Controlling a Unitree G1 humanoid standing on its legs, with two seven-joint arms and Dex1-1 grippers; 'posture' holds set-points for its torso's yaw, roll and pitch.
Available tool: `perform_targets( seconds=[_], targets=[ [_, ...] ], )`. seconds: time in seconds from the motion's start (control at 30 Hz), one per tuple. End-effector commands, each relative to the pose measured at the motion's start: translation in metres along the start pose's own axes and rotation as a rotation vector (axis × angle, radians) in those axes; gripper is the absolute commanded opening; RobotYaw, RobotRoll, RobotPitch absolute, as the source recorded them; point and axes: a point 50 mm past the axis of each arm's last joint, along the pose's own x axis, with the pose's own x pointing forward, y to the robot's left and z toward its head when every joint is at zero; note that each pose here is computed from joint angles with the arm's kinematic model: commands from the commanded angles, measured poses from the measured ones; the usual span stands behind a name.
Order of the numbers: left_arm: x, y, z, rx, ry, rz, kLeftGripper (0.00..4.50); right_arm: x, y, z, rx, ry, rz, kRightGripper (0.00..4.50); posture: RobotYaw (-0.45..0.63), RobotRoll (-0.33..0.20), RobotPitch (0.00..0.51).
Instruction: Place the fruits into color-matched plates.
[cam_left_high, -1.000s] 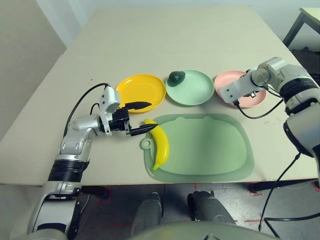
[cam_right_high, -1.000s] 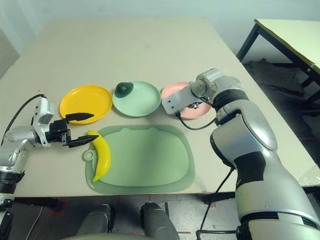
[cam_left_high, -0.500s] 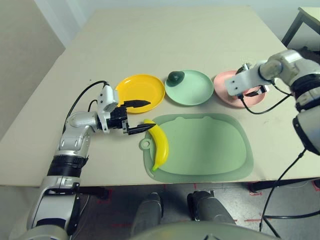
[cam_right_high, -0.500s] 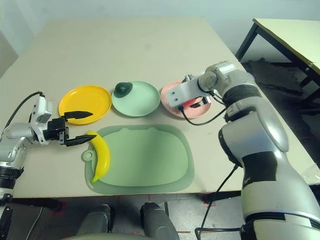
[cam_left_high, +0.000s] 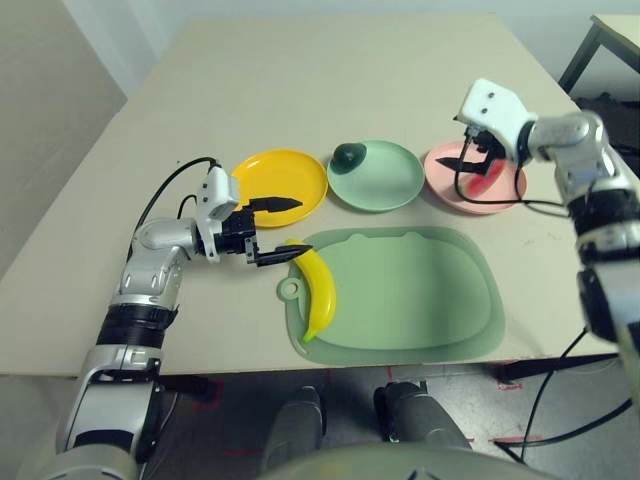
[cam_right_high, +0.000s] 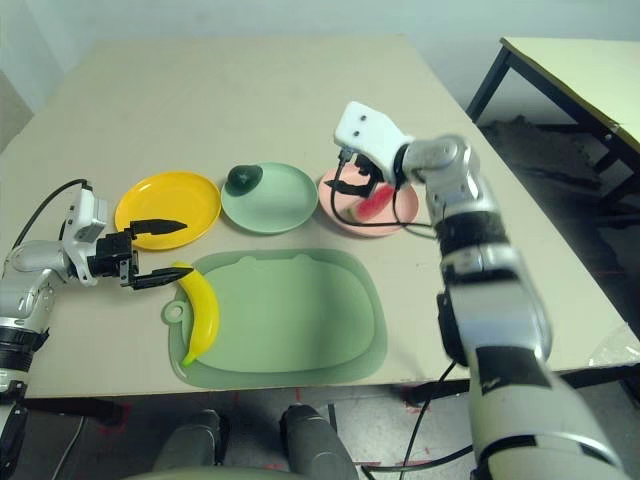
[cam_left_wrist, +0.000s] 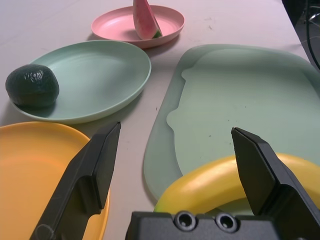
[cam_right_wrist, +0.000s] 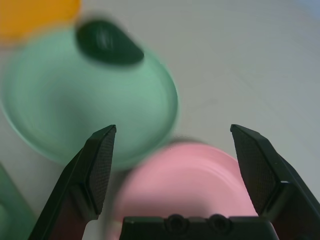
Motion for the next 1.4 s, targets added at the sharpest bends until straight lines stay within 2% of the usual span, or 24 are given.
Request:
perform_targets(
  seconds=[0.03, 0.13, 0.27, 0.4, 0.53, 0.6, 0.7, 0.87, 1.0, 1.1, 1.23, 1.4],
  targets=[
    [-0.005, 0.0, -0.001, 0.004, 0.015, 0.004, 4.5, -0.025, 0.019, -0.003, 0.129, -0.06, -0.074, 4.49, -0.05, 0.0, 0.121],
    [-0.008, 0.0, -0.001, 0.006, 0.019, 0.009, 4.5, -0.043, 0.046, -0.011, 0.228, -0.135, -0.082, 4.49, -0.06, 0.0, 0.122],
    [-0.009, 0.001, 0.0, 0.007, 0.026, 0.005, 4.5, -0.071, 0.085, -0.033, 0.245, -0.144, 0.056, 4.49, -0.07, 0.0, 0.126],
    [-0.006, 0.003, 0.002, 0.022, 0.036, -0.029, 4.5, -0.096, 0.101, -0.054, 0.176, -0.112, 0.199, 4.49, -0.08, 0.0, 0.127],
    [-0.004, 0.008, 0.006, 0.069, 0.065, -0.078, 4.5, -0.116, 0.114, -0.06, 0.178, -0.161, 0.347, 4.49, -0.08, 0.0, 0.125],
    [-0.005, 0.012, 0.009, 0.154, 0.122, -0.141, 4.5, -0.126, 0.122, -0.067, 0.156, -0.153, 0.436, 4.49, -0.08, 0.0, 0.12],
    [-0.002, 0.016, 0.019, 0.279, 0.168, -0.245, 4.5, -0.133, 0.125, -0.071, 0.135, -0.169, 0.497, 4.49, -0.09, 0.0, 0.115],
    [0.016, 0.013, 0.041, 0.666, 0.314, -0.535, 4.5, -0.135, 0.119, -0.075, 0.117, -0.2, 0.51, 4.49, -0.09, 0.0, 0.109],
    [0.034, 0.013, 0.055, 0.852, 0.297, -0.662, 4.5, -0.133, 0.109, -0.076, 0.115, -0.224, 0.45, 4.49, -0.11, 0.0, 0.106],
    [0.047, 0.007, 0.056, 1.036, 0.344, -0.831, 4.5, -0.132, 0.108, -0.078, 0.109, -0.226, 0.425, 4.49, -0.13, 0.0, 0.102],
    [0.064, -0.001, 0.051, 1.087, 0.301, -0.949, 4.5, -0.132, 0.112, -0.079, 0.119, -0.227, 0.412, 4.49, -0.15, 0.0, 0.097],
    [0.078, -0.006, 0.043, 1.083, 0.281, -1.01, 4.5, -0.131, 0.121, -0.074, 0.144, -0.244, 0.393, 4.49, -0.17, 0.0, 0.096]
  ],
)
